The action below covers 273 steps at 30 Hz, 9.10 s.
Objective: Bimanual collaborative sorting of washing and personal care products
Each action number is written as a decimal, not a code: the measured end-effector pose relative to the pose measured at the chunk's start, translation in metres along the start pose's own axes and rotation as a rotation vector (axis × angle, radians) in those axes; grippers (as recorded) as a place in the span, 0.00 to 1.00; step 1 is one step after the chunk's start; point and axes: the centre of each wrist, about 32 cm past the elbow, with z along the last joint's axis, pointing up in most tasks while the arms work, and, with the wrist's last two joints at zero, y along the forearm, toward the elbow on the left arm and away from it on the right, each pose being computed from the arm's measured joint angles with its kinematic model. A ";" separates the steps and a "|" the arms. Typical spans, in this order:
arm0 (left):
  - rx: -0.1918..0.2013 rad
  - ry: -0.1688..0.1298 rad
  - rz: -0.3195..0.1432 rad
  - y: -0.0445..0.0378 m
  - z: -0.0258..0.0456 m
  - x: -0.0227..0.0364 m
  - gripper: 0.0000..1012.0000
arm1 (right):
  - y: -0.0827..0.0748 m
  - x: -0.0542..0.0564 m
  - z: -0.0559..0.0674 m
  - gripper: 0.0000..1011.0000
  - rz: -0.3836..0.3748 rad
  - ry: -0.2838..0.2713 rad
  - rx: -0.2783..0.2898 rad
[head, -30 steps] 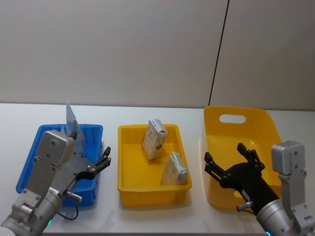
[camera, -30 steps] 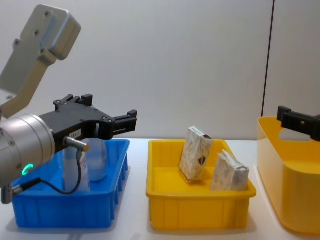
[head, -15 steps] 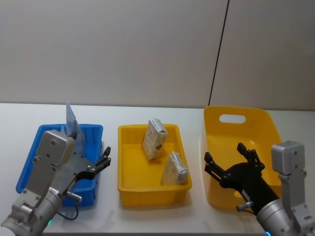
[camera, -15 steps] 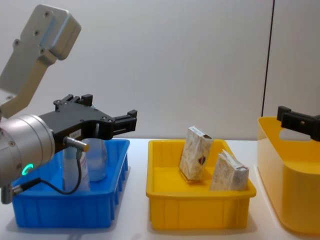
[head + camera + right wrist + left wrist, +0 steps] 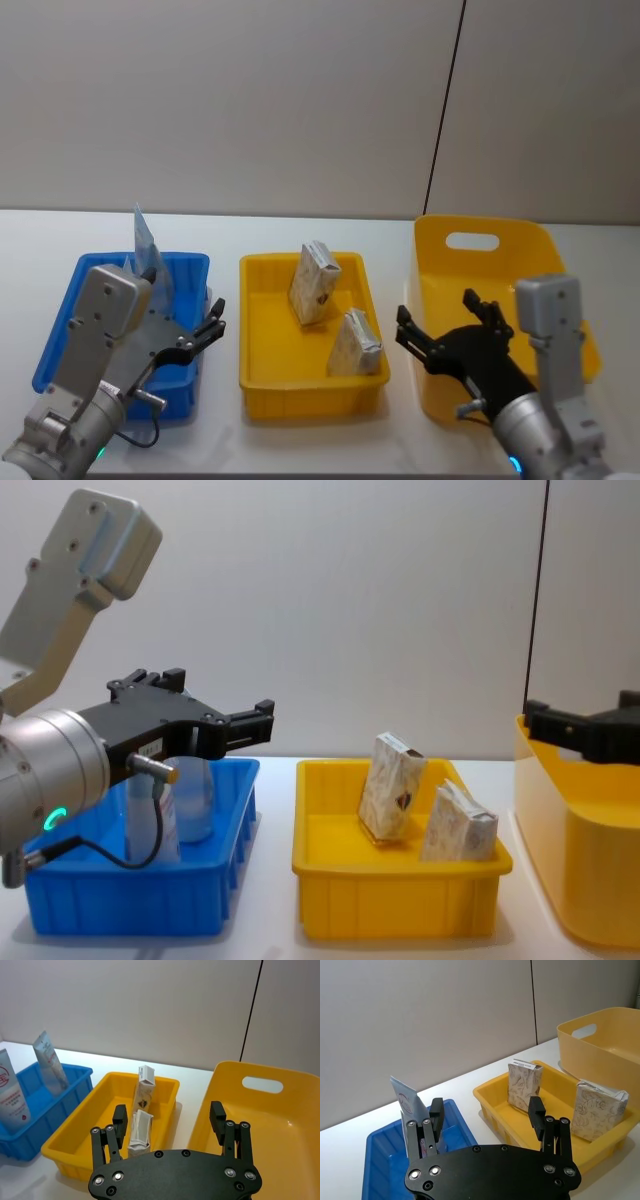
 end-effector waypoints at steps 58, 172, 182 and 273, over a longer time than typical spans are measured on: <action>0.000 0.000 0.000 0.0000 0.0000 0.0000 0.99 | 0.094 -0.058 -0.008 0.99 -0.054 0.007 -0.371; 0.000 0.000 0.000 0.0000 0.0000 0.0000 0.99 | 0.066 0.014 0.040 0.10 -0.383 -0.379 0.005; 0.000 0.000 0.000 0.0000 0.0000 0.0000 0.99 | 0.071 0.022 0.030 0.42 -0.403 -0.414 -0.044; 0.277 0.010 0.178 -0.0152 -0.0237 0.0143 0.99 | 0.060 0.000 0.046 0.99 -0.081 -0.304 0.089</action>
